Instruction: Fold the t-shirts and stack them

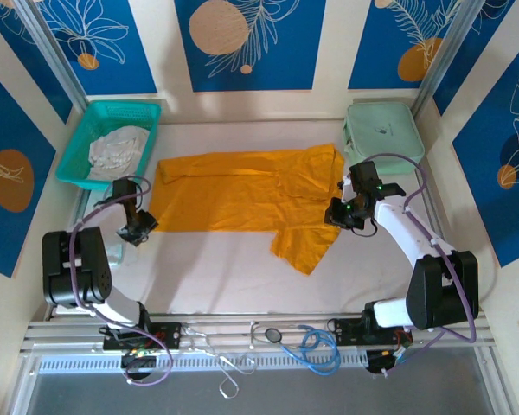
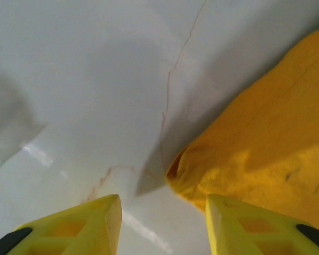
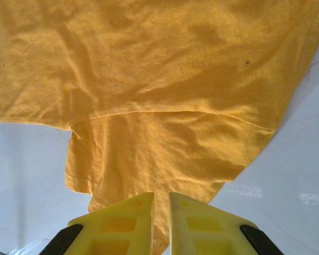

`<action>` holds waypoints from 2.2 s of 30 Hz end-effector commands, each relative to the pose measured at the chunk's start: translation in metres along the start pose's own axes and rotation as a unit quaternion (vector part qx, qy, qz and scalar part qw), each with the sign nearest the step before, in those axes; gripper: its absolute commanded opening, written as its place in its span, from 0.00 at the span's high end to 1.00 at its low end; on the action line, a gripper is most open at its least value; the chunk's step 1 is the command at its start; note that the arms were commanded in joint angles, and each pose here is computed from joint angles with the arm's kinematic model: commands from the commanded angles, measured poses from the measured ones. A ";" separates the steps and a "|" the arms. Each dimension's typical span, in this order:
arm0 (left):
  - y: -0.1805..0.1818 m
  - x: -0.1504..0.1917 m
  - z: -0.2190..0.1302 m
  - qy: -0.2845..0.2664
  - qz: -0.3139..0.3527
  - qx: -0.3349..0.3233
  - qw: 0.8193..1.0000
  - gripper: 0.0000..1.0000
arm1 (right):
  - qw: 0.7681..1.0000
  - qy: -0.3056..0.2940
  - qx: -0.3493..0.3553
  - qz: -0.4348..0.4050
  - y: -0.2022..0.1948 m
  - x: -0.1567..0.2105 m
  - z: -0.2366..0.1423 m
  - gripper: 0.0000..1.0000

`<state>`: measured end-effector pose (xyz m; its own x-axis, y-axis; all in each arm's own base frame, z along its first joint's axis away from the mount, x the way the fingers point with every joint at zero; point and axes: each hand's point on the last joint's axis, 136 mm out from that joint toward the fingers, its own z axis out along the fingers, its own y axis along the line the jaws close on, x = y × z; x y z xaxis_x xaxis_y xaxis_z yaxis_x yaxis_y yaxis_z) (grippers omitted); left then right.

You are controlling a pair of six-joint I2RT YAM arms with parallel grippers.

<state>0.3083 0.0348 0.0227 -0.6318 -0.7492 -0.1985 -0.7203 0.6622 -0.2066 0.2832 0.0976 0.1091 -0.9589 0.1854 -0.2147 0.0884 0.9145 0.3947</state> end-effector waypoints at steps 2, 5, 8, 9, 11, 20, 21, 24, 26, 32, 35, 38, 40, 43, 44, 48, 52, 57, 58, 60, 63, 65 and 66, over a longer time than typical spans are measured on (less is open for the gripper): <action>-0.016 -0.021 0.003 -0.017 -0.012 0.025 0.999 0.55 | 1.000 0.011 -0.005 -0.002 0.002 0.006 0.002 0.84; -0.016 -0.022 0.009 -0.015 -0.011 0.019 1.000 0.56 | 1.000 0.013 -0.003 -0.002 0.002 0.006 0.003 0.84; -0.017 -0.024 0.016 -0.006 -0.009 0.010 1.000 0.57 | 1.000 0.014 -0.003 -0.001 0.002 0.006 0.004 0.84; -0.018 -0.025 0.020 -0.001 -0.008 0.008 1.000 0.58 | 1.000 0.014 -0.003 -0.001 0.002 0.006 0.004 0.84; -0.020 -0.026 0.029 0.011 -0.004 0.001 1.000 0.59 | 1.000 0.015 -0.004 -0.002 0.003 0.006 0.004 0.84; -0.028 -0.035 0.062 0.041 -0.003 -0.030 0.999 0.65 | 1.000 0.012 -0.007 -0.006 0.005 0.008 0.002 0.85; -0.029 -0.036 0.064 0.042 -0.003 -0.032 0.999 0.66 | 1.000 0.011 -0.007 -0.005 0.005 0.008 0.002 0.85; -0.032 -0.037 0.070 0.042 0.000 -0.040 0.998 0.69 | 1.000 0.009 -0.008 -0.007 0.005 0.008 0.000 0.85; -0.035 -0.038 0.071 0.039 0.003 -0.040 0.998 0.71 | 1.000 0.008 -0.009 -0.007 0.005 0.008 0.000 0.85; -0.050 -0.039 0.067 0.031 0.017 -0.021 0.999 0.83 | 1.000 0.006 -0.013 -0.011 0.008 0.009 -0.002 0.87; -0.056 -0.038 0.063 0.028 0.026 -0.014 0.999 0.95 | 0.999 -0.007 -0.021 -0.030 0.016 0.010 -0.008 0.80; -0.063 -0.034 0.055 0.023 0.038 0.000 0.999 1.00 | 0.996 -0.041 -0.043 -0.071 0.036 0.009 -0.024 0.71; -0.067 -0.030 0.047 0.018 0.046 0.012 0.999 1.00 | 0.990 -0.072 -0.066 -0.102 0.053 0.006 -0.042 0.69; -0.072 -0.027 0.032 0.009 0.061 0.026 0.998 1.00 | 0.974 -0.134 -0.098 -0.154 0.081 0.001 -0.081 0.69; -0.074 -0.027 0.027 0.005 0.065 0.030 0.997 1.00 | 0.965 -0.158 -0.110 -0.176 0.091 0.000 -0.097 0.69; -0.077 -0.026 0.012 -0.002 0.082 0.044 0.996 1.00 | 0.917 -0.245 -0.170 -0.266 0.124 0.008 -0.155 0.51; -0.081 -0.028 0.001 -0.012 0.100 0.055 0.993 1.00 | 0.849 -0.244 -0.209 -0.420 0.146 0.044 -0.179 0.38; -0.084 -0.030 -0.010 -0.020 0.123 0.062 0.990 1.00 | 0.800 -0.169 -0.092 -0.568 0.118 0.072 -0.134 0.35; -0.084 -0.031 -0.012 -0.021 0.127 0.062 0.990 1.00 | 0.792 -0.139 -0.059 -0.592 0.106 0.076 -0.120 0.35; -0.083 -0.030 -0.014 -0.020 0.135 0.060 0.989 1.00 | 0.765 -0.076 0.012 -0.639 0.082 0.085 -0.089 0.35; -0.082 -0.029 -0.018 -0.021 0.143 0.059 0.988 1.00 | 0.687 0.030 0.063 -0.723 0.051 0.118 -0.046 0.36; -0.082 -0.027 -0.022 -0.021 0.145 0.066 0.987 1.00 | 0.665 0.074 0.060 -0.741 0.040 0.134 -0.025 0.36; -0.082 -0.025 -0.024 -0.021 0.145 0.072 0.987 1.00 | 0.659 0.083 0.055 -0.745 0.038 0.138 -0.017 0.36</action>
<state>0.3787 0.0043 0.0533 -0.7805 -0.5558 -0.2863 -0.5036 0.8303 -0.2388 0.1578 0.1778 0.1336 -0.1312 -0.9239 -0.3596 -0.9634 0.2044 -0.1737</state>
